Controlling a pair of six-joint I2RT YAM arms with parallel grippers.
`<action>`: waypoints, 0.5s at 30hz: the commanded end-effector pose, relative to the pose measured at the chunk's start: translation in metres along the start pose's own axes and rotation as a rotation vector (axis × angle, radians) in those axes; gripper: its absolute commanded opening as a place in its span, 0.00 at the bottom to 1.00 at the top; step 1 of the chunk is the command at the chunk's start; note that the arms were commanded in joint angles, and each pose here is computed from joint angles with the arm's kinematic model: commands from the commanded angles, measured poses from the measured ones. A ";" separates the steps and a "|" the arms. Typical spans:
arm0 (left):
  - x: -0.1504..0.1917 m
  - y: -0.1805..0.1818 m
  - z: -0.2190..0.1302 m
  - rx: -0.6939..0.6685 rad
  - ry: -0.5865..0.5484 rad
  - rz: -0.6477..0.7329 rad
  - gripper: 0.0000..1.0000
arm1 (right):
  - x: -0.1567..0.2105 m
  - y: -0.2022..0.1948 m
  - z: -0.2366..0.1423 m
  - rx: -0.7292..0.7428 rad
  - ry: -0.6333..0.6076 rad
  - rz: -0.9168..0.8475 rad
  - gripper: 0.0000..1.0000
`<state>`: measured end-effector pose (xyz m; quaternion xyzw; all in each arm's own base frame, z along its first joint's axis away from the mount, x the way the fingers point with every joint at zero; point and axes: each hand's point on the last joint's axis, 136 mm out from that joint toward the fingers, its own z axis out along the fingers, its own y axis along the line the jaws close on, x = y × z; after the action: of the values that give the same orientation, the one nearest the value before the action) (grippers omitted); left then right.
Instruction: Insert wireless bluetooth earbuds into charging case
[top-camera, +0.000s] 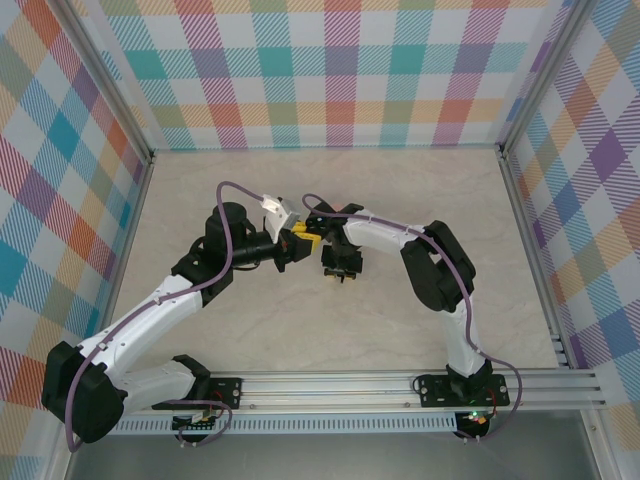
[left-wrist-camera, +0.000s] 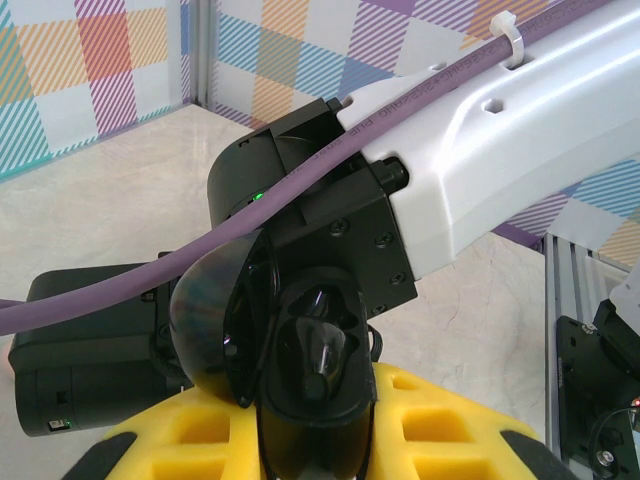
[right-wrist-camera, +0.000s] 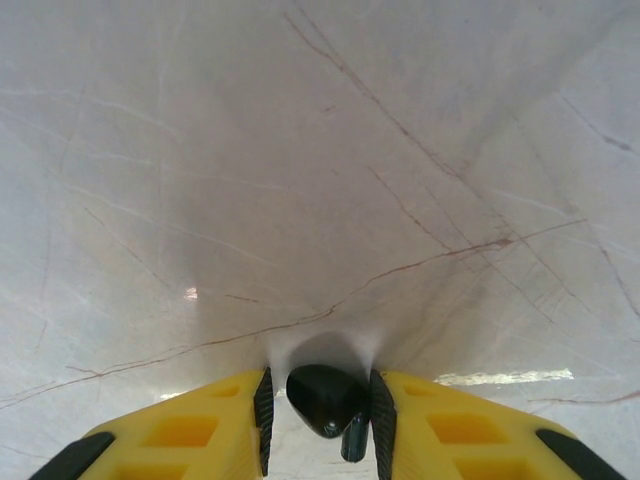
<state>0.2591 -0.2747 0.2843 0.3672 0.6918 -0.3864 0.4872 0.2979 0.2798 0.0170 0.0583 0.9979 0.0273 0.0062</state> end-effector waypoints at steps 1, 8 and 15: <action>-0.007 -0.009 -0.003 0.018 -0.025 0.029 0.19 | -0.009 -0.009 0.002 0.022 -0.031 0.026 0.33; -0.006 -0.009 -0.003 0.019 -0.022 0.027 0.19 | -0.012 -0.013 0.004 0.039 -0.033 0.020 0.32; -0.006 -0.009 -0.004 0.017 -0.022 0.026 0.19 | -0.011 -0.014 0.013 0.051 -0.013 0.000 0.33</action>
<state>0.2591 -0.2747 0.2842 0.3673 0.6918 -0.3863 0.4871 0.2983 0.2782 0.0165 0.0578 0.9980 0.0257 0.0049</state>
